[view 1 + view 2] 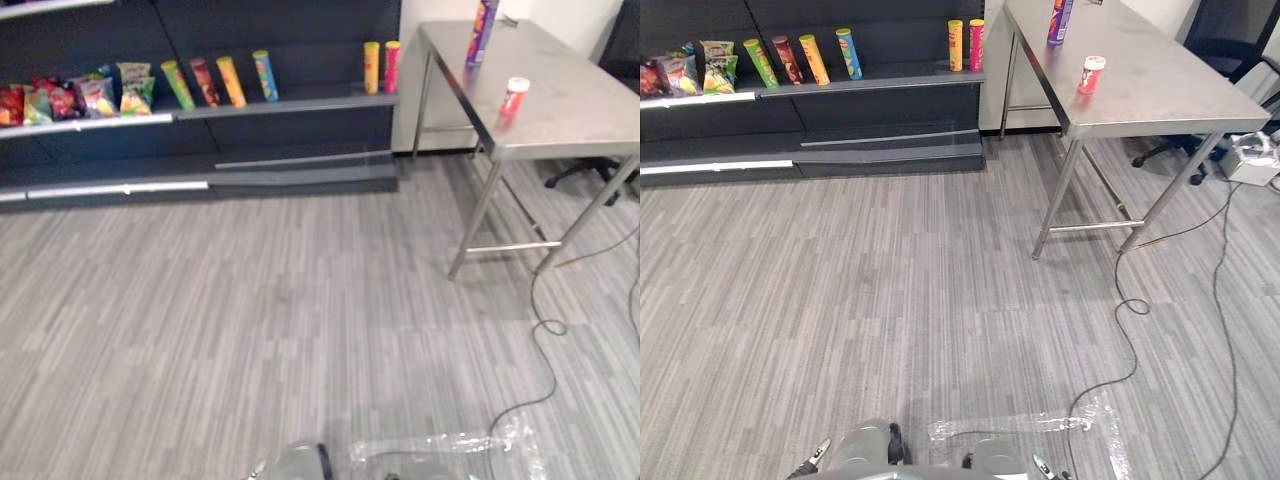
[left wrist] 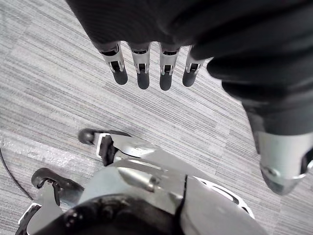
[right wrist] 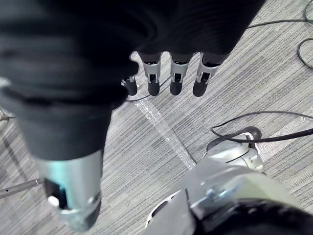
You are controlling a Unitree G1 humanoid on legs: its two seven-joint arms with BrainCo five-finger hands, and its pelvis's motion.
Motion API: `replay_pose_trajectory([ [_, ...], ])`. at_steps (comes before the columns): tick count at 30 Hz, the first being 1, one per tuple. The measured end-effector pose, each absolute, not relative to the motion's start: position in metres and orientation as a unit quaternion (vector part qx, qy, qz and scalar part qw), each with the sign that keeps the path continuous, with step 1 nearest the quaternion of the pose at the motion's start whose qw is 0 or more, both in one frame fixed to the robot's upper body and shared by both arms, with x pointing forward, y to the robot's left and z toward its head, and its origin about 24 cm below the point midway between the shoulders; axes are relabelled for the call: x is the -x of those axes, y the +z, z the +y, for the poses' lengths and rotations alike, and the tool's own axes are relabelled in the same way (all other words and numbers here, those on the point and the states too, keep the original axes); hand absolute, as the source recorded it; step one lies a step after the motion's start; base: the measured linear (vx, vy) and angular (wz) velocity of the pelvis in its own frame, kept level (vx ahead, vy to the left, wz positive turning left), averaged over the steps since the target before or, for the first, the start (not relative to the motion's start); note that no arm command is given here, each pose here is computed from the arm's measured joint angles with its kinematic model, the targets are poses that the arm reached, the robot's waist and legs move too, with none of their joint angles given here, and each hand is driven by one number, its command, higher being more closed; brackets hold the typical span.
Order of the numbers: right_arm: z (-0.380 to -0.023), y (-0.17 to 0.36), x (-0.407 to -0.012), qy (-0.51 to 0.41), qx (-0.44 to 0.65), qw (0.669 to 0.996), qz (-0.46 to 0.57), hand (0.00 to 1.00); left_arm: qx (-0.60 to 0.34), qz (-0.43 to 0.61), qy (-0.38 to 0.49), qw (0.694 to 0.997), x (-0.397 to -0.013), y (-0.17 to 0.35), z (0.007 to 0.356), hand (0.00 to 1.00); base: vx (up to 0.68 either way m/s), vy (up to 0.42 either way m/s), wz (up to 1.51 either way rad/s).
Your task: Put the gum and the chips on the shelf.
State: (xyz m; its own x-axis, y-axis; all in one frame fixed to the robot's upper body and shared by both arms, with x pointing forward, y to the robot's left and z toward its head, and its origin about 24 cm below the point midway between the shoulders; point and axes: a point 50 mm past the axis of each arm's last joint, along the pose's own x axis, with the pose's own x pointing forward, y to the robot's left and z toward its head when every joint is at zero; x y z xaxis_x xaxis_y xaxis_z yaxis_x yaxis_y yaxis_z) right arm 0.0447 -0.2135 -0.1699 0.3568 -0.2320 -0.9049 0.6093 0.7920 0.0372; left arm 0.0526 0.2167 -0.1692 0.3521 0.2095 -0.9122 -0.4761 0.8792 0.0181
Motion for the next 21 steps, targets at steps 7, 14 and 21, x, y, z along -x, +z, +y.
replay_pose_trajectory([
  [7,-0.218,-0.168,-0.058,-0.265,-0.18,0.81,0.492,0.0,0.143,0.526,0.204,0.813,-0.05,-0.17,0.21,0.0,0.34,0.225,-0.41],
  [14,-0.211,-0.17,-0.054,-0.297,-0.221,0.791,0.486,0.0,0.122,0.519,0.2,0.822,-0.059,-0.167,0.221,0.0,0.56,0.315,-0.24],
  [21,-0.213,-0.169,-0.056,-0.298,-0.22,0.795,0.48,0.0,0.093,0.54,0.167,0.82,-0.055,-0.169,0.22,0.0,0.34,0.135,-0.08],
])
